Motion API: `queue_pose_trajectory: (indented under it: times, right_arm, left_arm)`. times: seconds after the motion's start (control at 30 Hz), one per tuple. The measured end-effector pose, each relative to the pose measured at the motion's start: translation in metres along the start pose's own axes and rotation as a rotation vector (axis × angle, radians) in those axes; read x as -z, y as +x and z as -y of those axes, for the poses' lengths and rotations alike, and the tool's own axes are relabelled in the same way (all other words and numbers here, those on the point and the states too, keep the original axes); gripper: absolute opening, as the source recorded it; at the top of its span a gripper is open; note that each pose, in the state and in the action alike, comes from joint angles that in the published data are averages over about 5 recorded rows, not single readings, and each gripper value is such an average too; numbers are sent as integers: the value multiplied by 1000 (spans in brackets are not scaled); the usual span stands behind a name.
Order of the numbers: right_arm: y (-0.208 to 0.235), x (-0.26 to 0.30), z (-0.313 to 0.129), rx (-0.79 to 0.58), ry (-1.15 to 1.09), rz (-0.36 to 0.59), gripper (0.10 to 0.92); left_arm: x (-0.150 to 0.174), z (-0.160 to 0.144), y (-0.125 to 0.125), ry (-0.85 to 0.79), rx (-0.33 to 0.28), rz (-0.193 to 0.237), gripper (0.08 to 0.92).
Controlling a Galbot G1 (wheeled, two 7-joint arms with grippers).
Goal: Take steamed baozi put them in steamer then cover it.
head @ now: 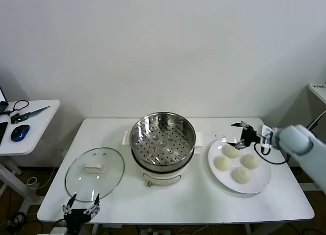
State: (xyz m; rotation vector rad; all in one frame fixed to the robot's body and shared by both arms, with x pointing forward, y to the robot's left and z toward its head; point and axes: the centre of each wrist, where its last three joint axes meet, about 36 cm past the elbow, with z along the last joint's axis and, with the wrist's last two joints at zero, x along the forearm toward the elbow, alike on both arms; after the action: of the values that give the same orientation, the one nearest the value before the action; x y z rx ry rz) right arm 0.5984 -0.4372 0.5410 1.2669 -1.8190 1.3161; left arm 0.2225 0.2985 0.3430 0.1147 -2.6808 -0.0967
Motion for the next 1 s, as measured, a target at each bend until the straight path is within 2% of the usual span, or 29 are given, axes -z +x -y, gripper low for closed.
queue_pose_trajectory:
  times: [0.17, 0.33, 1.0]
  right_arm:
    - [5, 2, 25, 140, 58, -104, 823]
    - [-2, -2, 36, 213, 47, -175, 823]
    - [-86, 5, 54, 259, 28, -307, 823]
  left_arm:
    - [-2, 1, 0, 0, -3, -2, 823]
    - [-4, 1, 0, 0, -2, -4, 823]
    - [-8, 4, -1, 6, 4, -12, 823]
